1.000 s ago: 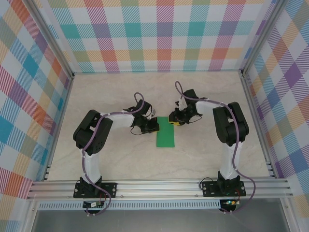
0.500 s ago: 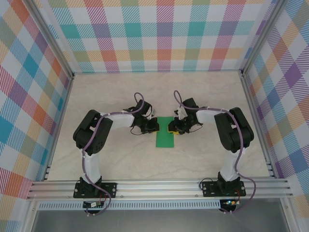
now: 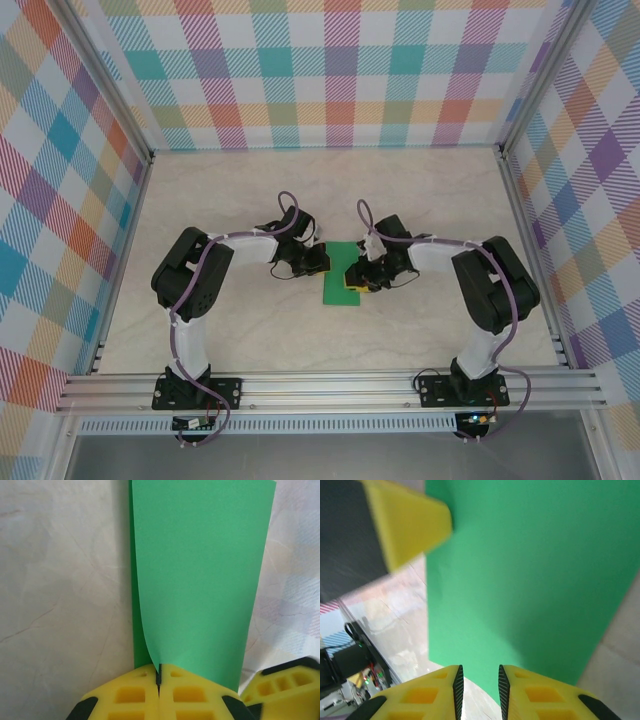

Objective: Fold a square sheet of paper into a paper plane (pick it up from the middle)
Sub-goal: Fold the square sheet of paper in half at the center of the table.

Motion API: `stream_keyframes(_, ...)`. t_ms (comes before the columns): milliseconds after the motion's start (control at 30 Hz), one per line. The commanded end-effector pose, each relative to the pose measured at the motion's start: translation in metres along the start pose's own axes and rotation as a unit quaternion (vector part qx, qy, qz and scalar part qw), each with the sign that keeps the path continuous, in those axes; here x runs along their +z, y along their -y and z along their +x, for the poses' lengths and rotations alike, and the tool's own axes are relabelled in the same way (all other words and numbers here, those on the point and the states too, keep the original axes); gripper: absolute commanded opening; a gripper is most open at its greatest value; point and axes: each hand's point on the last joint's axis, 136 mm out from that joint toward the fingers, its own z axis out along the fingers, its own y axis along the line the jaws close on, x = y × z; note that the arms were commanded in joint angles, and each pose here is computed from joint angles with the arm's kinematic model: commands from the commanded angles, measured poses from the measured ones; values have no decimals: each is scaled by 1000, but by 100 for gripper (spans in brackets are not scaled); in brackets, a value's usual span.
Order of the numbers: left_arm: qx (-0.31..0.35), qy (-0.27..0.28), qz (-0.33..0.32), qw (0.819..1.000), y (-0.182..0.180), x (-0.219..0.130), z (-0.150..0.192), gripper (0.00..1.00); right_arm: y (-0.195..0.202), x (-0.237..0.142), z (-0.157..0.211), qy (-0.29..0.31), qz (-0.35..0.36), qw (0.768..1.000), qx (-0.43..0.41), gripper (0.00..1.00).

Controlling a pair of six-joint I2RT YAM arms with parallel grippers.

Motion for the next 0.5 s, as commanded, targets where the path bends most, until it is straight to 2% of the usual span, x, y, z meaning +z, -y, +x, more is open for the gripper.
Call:
stream_keyframes(0,-55,-68,-106,991,-68,20,47,2,17,11,14,-13,11,1000,23,28)
stream_keyframes(67,-56,-66,-105,991,-68,20,46,2,21,12,17,-15,15,999,26,27)
stream_keyframes(300,-58,-67,-105,991,-68,20,47,2,-1,-6,21,4,0,1000,-3,28)
stream_keyframes(467,-58,-66,-104,991,-68,20,47,2,7,5,35,-17,7,1000,1,28)
